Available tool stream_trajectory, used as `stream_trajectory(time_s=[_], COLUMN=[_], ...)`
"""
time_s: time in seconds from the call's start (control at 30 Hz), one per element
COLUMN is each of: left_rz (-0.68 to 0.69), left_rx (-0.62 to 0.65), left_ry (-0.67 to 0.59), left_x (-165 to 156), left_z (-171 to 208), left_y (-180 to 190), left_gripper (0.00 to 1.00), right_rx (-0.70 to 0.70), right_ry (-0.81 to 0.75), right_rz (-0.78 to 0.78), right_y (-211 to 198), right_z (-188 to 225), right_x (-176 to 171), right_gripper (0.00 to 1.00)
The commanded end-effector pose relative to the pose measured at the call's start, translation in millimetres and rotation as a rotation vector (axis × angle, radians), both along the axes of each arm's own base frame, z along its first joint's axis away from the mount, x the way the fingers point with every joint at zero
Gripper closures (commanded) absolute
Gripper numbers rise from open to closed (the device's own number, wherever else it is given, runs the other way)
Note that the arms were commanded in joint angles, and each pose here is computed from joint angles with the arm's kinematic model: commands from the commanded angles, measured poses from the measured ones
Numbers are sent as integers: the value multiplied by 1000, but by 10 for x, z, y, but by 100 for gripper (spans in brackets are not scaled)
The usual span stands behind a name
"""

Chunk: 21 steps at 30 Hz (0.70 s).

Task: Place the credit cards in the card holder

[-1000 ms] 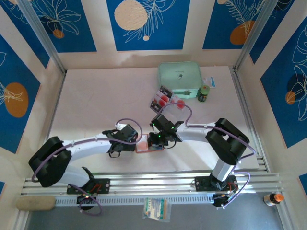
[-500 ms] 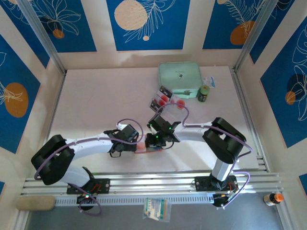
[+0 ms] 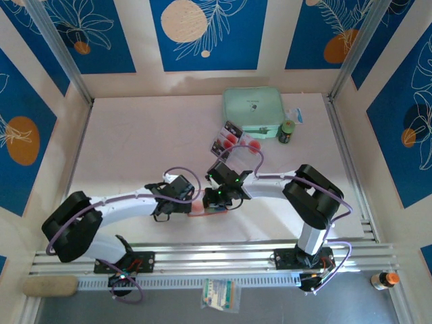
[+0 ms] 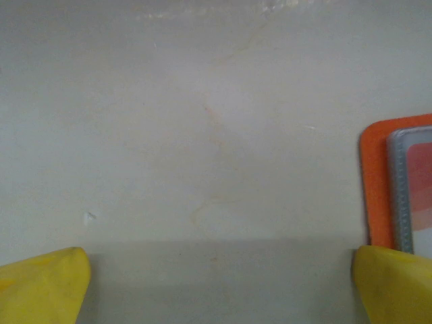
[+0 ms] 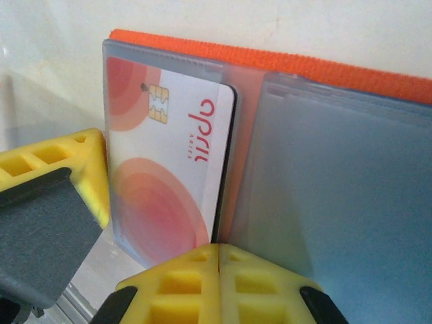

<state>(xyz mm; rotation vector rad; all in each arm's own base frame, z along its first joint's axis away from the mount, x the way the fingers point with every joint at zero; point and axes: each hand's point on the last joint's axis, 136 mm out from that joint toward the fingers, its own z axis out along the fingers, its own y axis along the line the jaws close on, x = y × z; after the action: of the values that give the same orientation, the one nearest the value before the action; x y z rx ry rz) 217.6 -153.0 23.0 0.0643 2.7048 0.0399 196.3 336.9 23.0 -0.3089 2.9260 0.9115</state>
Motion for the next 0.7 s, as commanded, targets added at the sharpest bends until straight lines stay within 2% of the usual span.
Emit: stream_trajectory(time_s=[0.0,0.33,0.53,0.67], left_rz=[7,32,5,-14], left_rx=[-5,-72,-180,-253], left_ry=[-49,-173,-212,-198], left_x=[77,173,222,257], left_z=[215,708,894,887], left_y=[26,81,-90,-273], left_gripper=[0,0,0,0], right_rx=[17,0,-26,-47], right_ry=[3,-110,-166,-170], right_rz=[12,-43,-84,-78], right_y=[-7,-352,-661,-784], right_z=[173,560,635,583], right_x=[-10,207,402,470], right_gripper=[100,93,89,89])
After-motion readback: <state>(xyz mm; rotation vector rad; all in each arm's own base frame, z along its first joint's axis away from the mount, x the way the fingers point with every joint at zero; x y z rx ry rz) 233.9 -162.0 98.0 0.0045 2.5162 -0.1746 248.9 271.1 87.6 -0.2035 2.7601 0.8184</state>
